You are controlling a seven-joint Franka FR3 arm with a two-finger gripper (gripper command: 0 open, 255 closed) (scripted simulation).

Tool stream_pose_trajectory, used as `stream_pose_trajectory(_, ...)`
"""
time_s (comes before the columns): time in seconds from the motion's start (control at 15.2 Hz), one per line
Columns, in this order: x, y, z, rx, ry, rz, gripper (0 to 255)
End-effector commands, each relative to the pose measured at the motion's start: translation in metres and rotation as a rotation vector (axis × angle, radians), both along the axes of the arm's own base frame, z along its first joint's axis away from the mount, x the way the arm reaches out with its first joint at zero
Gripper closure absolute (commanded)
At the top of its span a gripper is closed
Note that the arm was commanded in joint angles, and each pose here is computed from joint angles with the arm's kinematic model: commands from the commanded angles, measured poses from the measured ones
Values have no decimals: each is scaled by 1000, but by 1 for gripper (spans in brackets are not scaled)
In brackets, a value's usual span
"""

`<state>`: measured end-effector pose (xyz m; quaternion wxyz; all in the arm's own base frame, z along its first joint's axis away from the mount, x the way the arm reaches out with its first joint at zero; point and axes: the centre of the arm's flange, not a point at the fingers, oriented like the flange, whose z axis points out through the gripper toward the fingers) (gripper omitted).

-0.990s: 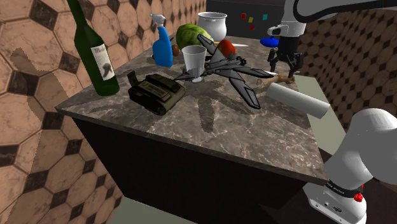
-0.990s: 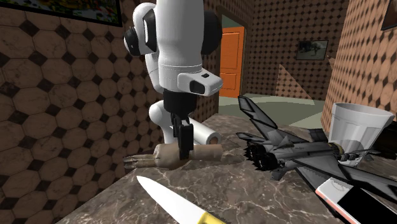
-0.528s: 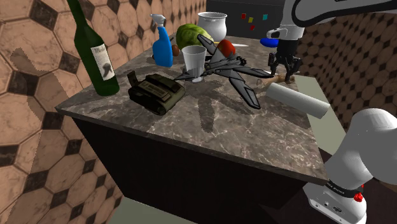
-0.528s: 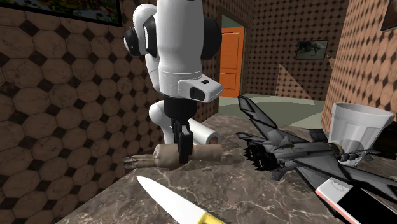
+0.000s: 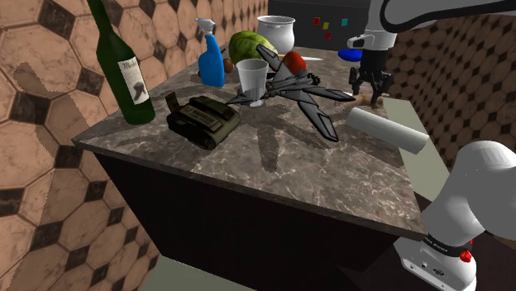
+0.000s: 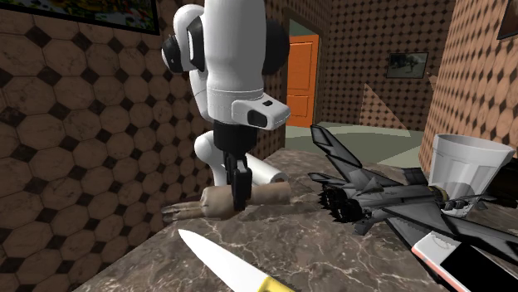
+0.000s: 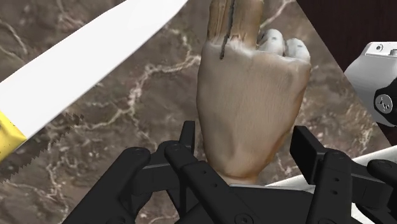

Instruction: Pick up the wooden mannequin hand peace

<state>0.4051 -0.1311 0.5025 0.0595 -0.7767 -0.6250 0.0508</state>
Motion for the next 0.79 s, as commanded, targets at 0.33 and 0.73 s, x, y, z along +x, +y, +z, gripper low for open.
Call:
stream_pose_trajectory(0.33, 0, 0, 36, 0, 1, 0, 255)
stream_pose_trajectory(0.73, 0, 0, 67, 0, 1, 0, 255)
